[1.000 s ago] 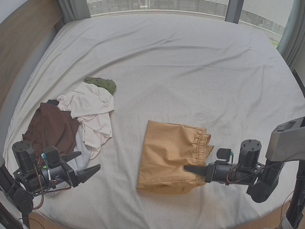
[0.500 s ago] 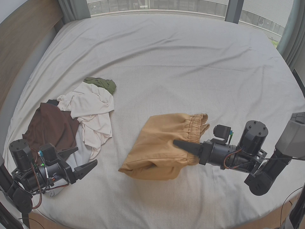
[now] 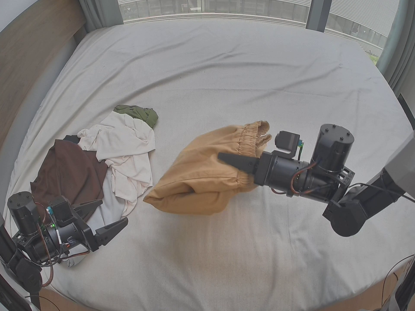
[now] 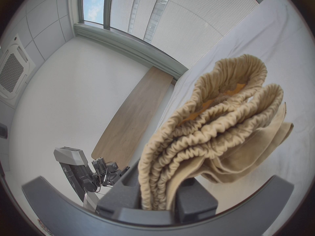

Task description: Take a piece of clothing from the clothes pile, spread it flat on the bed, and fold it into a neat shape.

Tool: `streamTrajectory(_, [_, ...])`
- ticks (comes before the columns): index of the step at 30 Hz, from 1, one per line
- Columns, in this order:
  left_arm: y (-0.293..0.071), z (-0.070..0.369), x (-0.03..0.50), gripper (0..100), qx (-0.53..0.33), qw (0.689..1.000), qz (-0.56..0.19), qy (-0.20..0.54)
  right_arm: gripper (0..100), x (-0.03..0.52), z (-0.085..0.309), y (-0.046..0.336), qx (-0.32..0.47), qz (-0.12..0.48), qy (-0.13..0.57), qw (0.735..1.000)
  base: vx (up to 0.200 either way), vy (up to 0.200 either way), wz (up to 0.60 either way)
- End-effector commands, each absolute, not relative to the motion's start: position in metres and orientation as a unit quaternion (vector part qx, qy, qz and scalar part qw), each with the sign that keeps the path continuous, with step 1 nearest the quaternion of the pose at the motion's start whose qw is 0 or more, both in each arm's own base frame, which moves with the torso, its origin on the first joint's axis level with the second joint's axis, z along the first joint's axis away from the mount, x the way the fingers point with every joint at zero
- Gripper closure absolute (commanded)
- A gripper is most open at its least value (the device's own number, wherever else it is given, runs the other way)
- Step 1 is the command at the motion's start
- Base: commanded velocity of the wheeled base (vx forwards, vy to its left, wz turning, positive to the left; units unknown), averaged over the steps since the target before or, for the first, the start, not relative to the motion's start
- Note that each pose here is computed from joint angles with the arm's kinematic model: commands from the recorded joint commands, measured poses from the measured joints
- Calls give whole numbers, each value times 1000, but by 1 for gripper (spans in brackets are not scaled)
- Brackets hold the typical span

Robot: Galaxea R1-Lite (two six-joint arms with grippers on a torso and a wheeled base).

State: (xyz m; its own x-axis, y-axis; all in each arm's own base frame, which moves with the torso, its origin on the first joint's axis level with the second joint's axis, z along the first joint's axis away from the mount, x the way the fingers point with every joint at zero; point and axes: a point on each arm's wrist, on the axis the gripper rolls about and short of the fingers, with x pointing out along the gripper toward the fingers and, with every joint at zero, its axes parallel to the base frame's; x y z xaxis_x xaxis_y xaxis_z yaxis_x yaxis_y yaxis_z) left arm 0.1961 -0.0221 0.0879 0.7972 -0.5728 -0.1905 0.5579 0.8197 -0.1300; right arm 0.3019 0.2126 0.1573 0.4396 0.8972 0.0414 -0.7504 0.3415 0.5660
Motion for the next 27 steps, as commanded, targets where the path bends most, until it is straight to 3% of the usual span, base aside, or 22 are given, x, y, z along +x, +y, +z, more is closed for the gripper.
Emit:
streamTrajectory(1, [-17, 87, 194, 0, -38, 950, -289, 113, 100, 308, 182, 229, 261, 529, 119, 799, 0, 0, 0])
streamTrajectory(27, [-14, 136, 165, 0, -173, 954, -245, 21, 100, 368, 203, 334, 249, 572, 117, 773, 0, 0, 0])
